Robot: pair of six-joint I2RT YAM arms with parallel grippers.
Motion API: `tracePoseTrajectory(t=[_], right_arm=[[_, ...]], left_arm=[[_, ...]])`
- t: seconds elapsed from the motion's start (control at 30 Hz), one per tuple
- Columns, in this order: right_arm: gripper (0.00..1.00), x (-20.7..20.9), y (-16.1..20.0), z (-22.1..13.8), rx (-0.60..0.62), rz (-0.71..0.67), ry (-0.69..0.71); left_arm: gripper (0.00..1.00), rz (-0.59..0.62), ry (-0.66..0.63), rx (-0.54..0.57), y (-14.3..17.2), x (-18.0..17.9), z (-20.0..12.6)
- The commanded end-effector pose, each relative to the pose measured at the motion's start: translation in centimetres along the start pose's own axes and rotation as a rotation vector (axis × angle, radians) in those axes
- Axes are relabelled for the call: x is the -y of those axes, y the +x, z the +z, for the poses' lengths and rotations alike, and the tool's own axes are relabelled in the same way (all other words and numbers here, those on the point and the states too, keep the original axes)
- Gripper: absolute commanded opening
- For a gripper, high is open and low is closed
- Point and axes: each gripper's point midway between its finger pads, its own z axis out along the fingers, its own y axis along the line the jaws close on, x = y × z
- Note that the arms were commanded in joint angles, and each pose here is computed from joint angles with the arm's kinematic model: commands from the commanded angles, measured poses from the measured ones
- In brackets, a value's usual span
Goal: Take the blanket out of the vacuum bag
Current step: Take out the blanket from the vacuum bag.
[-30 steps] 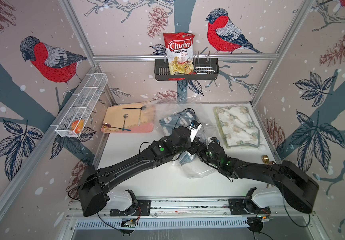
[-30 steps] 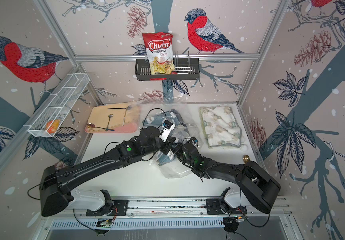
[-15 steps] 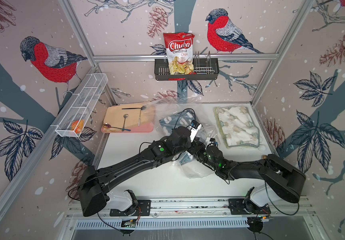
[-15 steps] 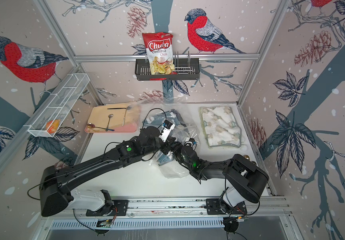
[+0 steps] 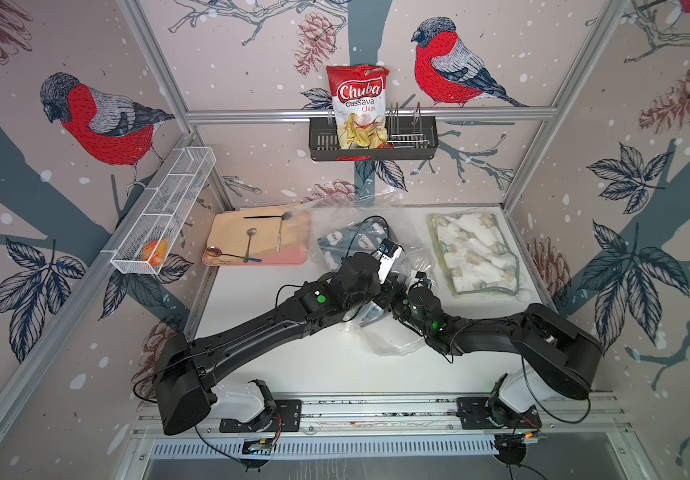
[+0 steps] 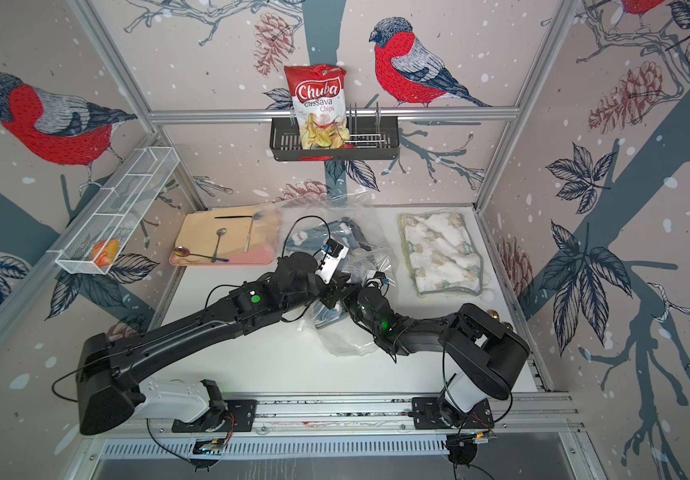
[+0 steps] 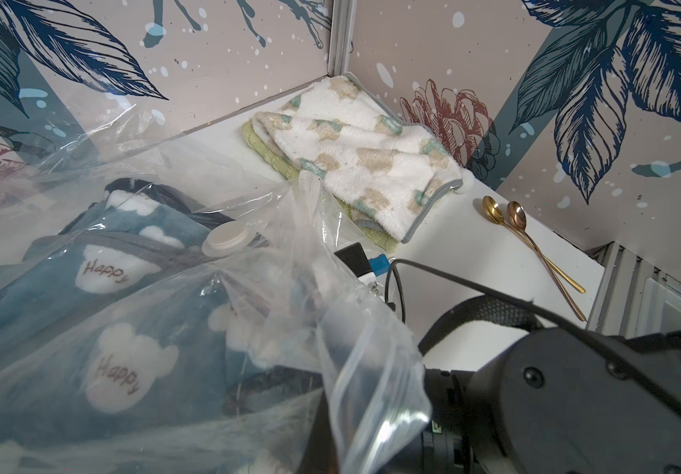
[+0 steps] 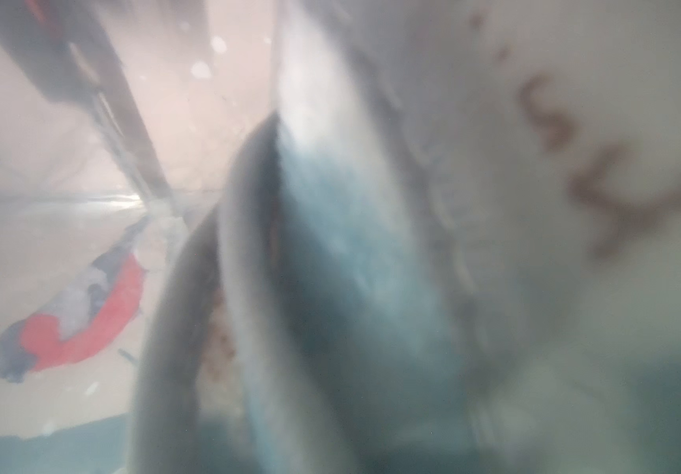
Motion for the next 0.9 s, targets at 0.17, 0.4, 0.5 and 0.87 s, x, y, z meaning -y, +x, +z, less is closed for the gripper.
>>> tracePoseTrajectory(t=[0.17,0.4,0.5,0.87], right_arm=[[0.0,-2.9,0.3,-1.7,-0.005,-0.055,-0.052],[0.0,-4.7,0.6,-4.5,-0.004,-0.103,-0.086],[0.0,-5.0,1.1,-6.0,-0.006,-0.109,-0.092],[0.0,-7.7,-0.2,-14.2,0.141,-0.29,-0.043]], left_arm=[[0.0,-0.008,-0.02,0.074,-1.7,-0.5,-0.8],[0.0,-0.028,-0.04,0.083,-1.9,-1.2,-0.8],[0.0,-0.029,-0.052,0.073,-1.6,-1.5,-0.6],[0.0,-0.045,-0.084,0.071,-1.4,-2.3,-0.4]])
